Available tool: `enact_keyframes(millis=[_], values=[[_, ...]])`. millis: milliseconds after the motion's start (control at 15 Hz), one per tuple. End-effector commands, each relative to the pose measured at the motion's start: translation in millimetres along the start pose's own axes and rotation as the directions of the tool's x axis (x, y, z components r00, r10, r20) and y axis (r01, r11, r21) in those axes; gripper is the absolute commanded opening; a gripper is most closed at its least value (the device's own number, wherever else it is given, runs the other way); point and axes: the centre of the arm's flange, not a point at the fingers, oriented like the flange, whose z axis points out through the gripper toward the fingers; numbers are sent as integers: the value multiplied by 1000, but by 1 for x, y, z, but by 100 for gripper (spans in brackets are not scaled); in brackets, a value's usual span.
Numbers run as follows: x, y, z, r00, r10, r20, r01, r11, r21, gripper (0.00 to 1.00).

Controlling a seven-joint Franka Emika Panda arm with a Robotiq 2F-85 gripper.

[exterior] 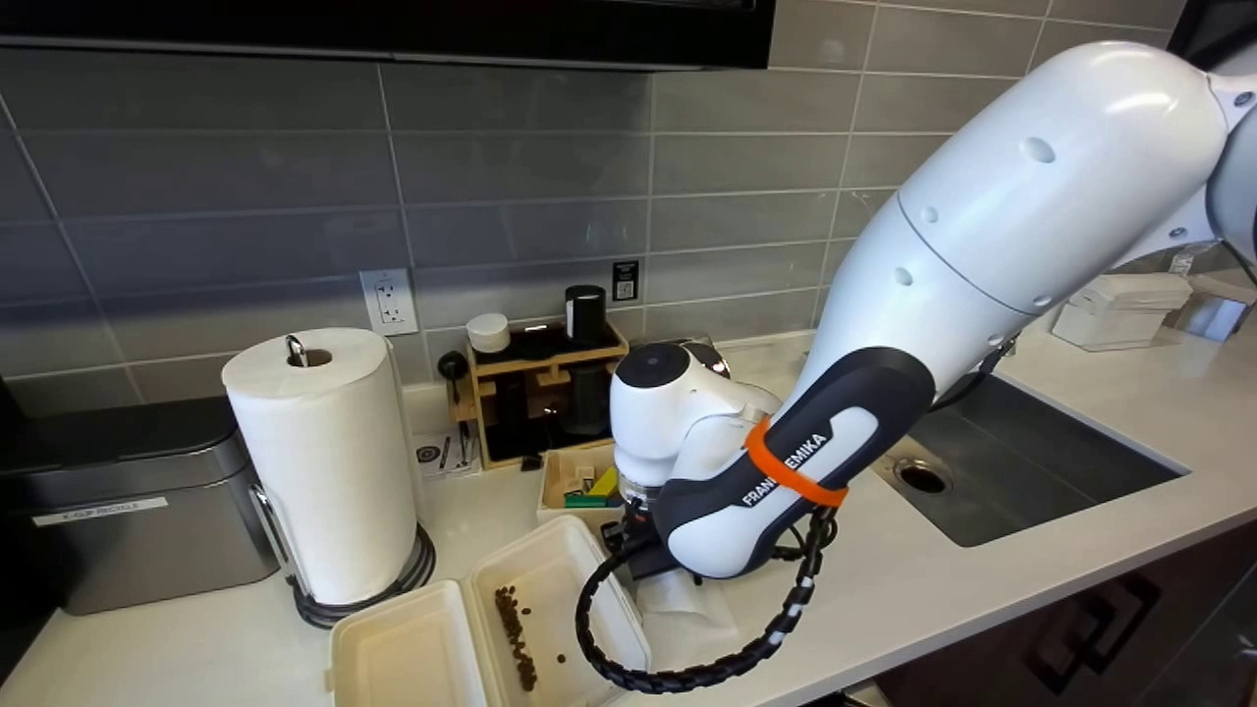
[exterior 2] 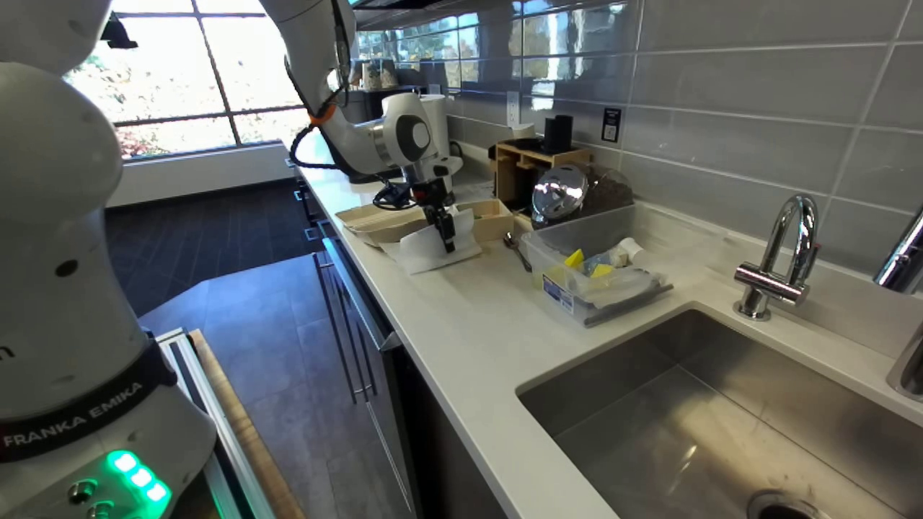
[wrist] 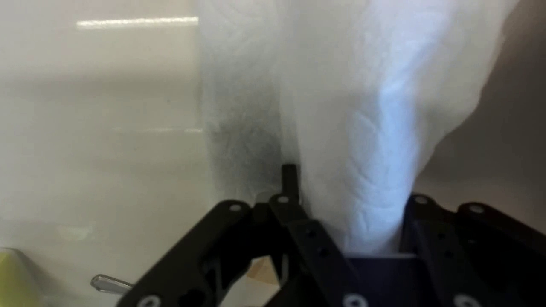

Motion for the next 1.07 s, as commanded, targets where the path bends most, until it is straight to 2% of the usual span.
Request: enact_keyframes(millis=[0, 133, 333, 467, 1000], values=[[-11, -5, -5, 997, -81, 9, 81, 997, 14, 62], [-14, -8, -10, 995, -95, 11, 95, 995, 6, 61], [-16, -11, -16, 993, -118, 7, 118, 993, -3, 66], [-17, -12, -16, 991, -133, 6, 133, 991, -7, 64], [-26, -19, -12, 983, -182, 24, 183, 982, -51, 65]])
